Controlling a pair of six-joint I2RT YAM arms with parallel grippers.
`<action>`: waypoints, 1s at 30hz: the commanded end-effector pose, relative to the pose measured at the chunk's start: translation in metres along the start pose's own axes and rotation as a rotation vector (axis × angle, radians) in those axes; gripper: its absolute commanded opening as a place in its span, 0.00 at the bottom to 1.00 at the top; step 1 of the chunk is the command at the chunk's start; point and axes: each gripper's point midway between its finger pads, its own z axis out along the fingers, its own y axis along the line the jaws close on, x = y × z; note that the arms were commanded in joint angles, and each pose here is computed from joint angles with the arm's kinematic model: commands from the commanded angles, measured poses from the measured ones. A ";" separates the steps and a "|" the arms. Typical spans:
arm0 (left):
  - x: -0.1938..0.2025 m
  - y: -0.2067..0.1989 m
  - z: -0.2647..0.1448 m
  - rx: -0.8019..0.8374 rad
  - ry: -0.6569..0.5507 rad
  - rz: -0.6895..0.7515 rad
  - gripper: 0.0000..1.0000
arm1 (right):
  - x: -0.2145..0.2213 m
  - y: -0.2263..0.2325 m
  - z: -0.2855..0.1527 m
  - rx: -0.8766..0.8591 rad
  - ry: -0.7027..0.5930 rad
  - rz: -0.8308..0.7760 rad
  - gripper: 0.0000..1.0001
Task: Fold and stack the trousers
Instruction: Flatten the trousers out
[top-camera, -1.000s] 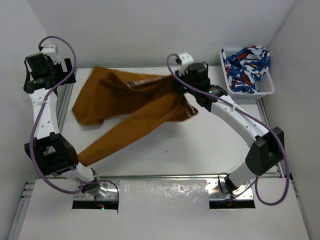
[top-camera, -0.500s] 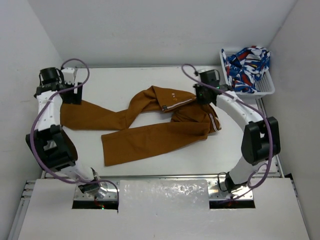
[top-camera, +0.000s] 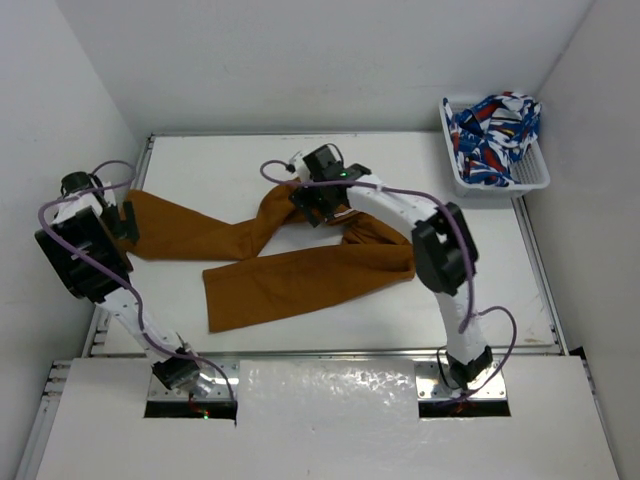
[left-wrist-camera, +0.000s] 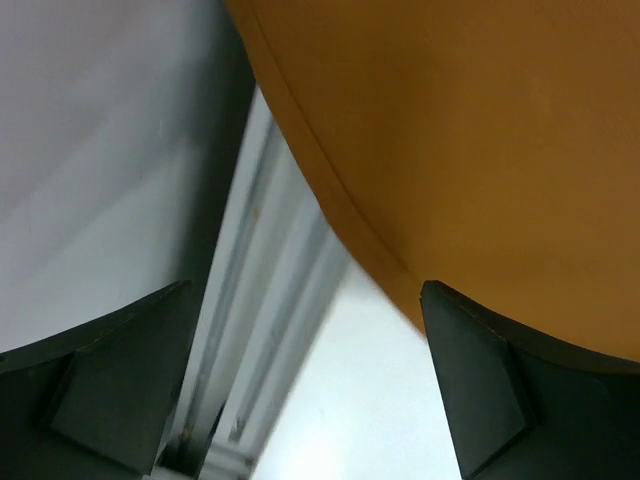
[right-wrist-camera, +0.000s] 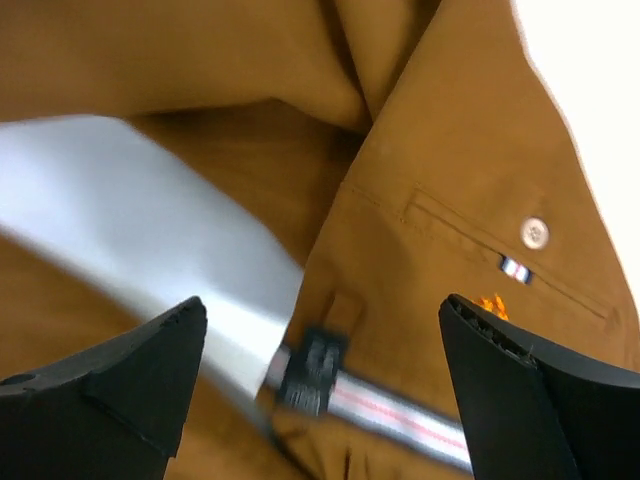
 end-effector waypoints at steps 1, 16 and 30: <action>-0.030 -0.004 0.012 0.002 -0.062 -0.036 0.94 | 0.035 -0.022 0.024 0.115 0.207 -0.098 0.92; 0.000 -0.053 0.050 0.132 0.015 0.071 0.00 | -0.078 -0.117 -0.103 0.516 -0.077 -0.055 0.00; -0.110 -0.011 -0.111 0.049 -0.382 0.171 0.00 | -0.031 -0.212 -0.372 0.810 -0.565 0.275 0.00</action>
